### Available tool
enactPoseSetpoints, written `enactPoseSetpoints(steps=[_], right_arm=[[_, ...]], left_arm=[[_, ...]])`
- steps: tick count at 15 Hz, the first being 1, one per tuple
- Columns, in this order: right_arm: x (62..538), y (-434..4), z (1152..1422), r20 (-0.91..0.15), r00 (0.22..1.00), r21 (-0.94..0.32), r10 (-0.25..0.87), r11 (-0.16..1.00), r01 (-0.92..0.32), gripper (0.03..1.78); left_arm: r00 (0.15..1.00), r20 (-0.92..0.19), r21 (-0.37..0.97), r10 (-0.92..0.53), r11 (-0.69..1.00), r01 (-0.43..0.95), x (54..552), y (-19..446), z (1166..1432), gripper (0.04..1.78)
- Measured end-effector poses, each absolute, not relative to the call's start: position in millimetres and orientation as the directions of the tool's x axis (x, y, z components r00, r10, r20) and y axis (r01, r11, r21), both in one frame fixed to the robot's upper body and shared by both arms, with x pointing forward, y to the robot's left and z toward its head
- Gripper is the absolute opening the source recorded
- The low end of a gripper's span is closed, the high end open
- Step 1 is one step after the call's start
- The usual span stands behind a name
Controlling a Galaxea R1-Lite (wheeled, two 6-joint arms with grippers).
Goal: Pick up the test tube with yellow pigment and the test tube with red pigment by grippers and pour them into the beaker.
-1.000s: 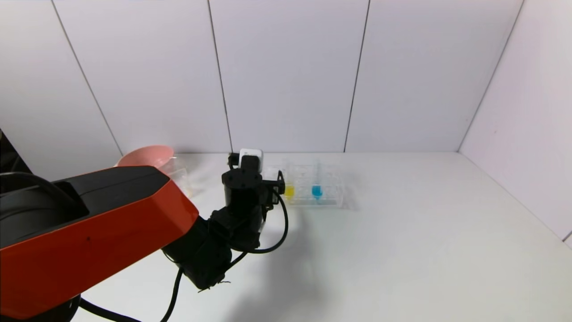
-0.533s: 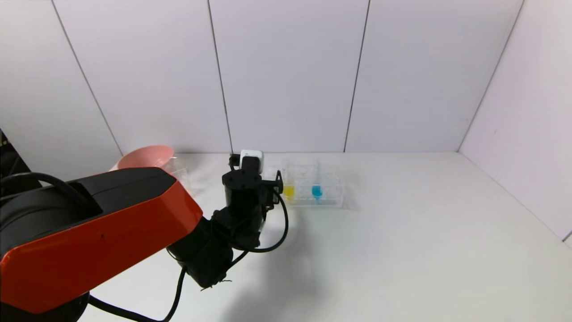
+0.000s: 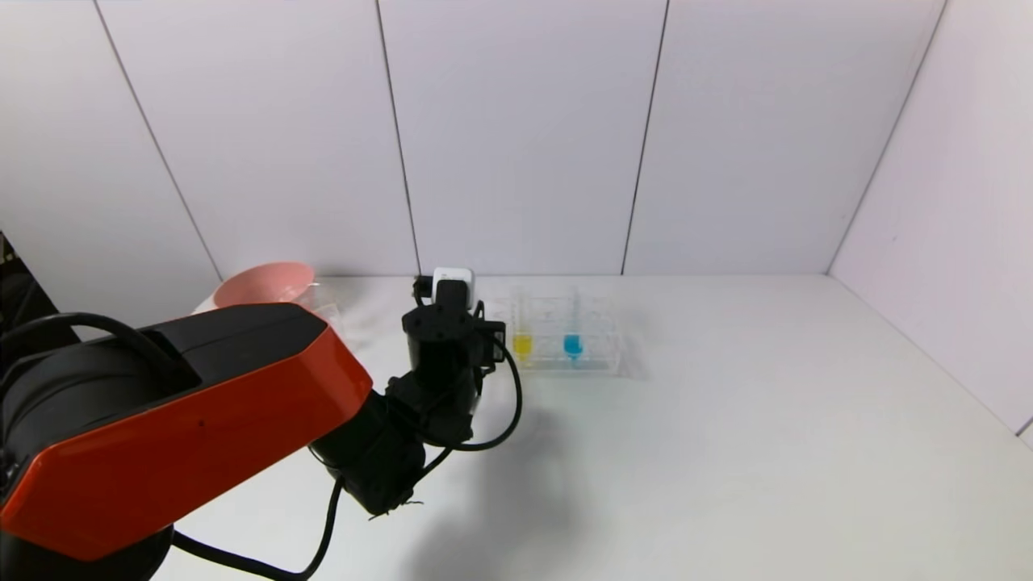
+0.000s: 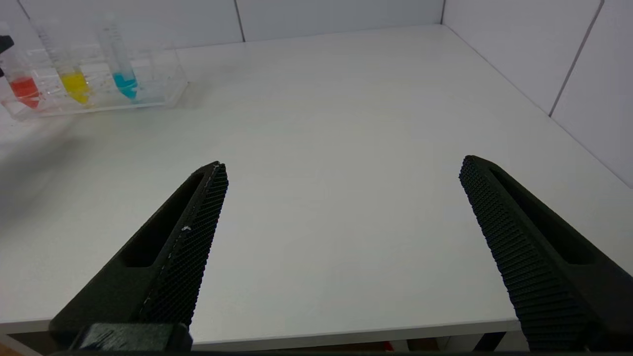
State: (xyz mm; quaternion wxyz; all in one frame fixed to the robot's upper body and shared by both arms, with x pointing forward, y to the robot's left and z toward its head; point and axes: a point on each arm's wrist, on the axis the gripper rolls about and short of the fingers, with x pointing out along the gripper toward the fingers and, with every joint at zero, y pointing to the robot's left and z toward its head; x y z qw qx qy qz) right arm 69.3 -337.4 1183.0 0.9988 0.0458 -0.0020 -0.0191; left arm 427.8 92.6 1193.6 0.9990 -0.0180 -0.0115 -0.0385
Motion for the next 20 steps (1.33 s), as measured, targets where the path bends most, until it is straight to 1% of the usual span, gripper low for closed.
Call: enactPoseSetpoints(steps=[7, 9, 13, 15, 20], right_arm=[[69, -337, 1183, 0.002, 0.999, 0.092, -0.038, 0.995, 0.038, 1.71], [69, -337, 1183, 0.002, 0.999, 0.092, -0.038, 0.995, 0.038, 1.71], [69, -337, 1183, 0.002, 0.999, 0.091, -0.038, 0.995, 0.038, 1.71], [69, -337, 1183, 0.003, 0.999, 0.091, -0.038, 0.995, 0.038, 1.71], [69, -337, 1183, 0.002, 0.999, 0.092, -0.038, 0.995, 0.038, 1.71]], left_arm=[[0.997, 0.028, -0.034, -0.077, 0.996, 0.078, 429, 92, 1194, 0.42], [0.996, 0.037, -0.016, -0.077, 0.997, 0.078, 428, 92, 1199, 0.42], [0.992, 0.095, 0.009, -0.085, 0.996, 0.084, 422, 92, 1225, 0.42], [0.989, 0.125, 0.002, -0.085, 0.996, 0.085, 419, 93, 1239, 0.42], [0.984, 0.151, -0.003, -0.090, 0.996, 0.091, 411, 93, 1255, 0.42]])
